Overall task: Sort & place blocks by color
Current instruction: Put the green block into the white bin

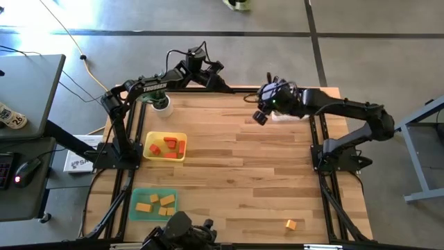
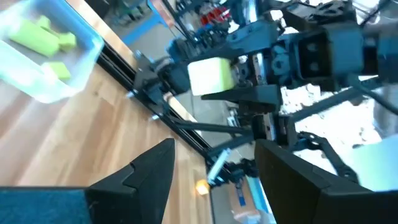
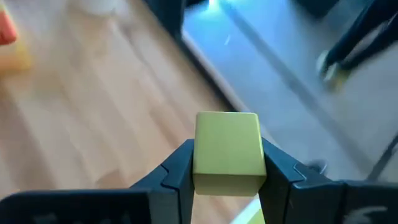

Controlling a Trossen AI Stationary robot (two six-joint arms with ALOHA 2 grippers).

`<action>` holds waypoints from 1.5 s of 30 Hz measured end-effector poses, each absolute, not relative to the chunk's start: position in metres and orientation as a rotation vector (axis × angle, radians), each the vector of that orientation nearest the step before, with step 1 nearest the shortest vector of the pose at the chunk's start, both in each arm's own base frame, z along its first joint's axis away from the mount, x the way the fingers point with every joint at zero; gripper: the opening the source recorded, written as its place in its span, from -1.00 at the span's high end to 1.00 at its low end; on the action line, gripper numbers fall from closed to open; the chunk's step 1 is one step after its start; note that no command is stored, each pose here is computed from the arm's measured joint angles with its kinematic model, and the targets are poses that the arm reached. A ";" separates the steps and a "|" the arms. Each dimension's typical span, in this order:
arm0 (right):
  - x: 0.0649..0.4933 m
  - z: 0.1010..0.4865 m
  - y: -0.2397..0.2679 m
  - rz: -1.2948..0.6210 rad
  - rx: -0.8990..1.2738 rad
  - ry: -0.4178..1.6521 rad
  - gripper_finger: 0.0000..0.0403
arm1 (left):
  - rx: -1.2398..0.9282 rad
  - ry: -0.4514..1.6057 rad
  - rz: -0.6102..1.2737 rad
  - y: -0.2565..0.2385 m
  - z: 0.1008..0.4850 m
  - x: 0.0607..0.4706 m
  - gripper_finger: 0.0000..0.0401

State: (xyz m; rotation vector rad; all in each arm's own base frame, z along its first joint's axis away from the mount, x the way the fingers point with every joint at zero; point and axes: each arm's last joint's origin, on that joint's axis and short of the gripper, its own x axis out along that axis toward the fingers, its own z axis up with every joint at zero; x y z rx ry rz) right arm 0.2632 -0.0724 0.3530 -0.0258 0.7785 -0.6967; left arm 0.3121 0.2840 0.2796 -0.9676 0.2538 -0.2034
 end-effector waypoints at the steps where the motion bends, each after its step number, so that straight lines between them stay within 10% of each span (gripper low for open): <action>1: 0.258 0.352 -0.077 -0.694 0.029 0.798 0.48 | -0.959 0.251 -0.192 0.284 0.279 0.313 -0.05; 23: 0.164 0.333 -0.190 -0.895 0.800 0.888 0.48 | -0.837 0.289 -0.098 0.259 0.276 0.332 -0.05; 45: 0.157 0.246 -0.234 -1.053 0.918 1.138 0.43 | -0.380 0.572 0.430 0.188 0.339 0.277 -0.05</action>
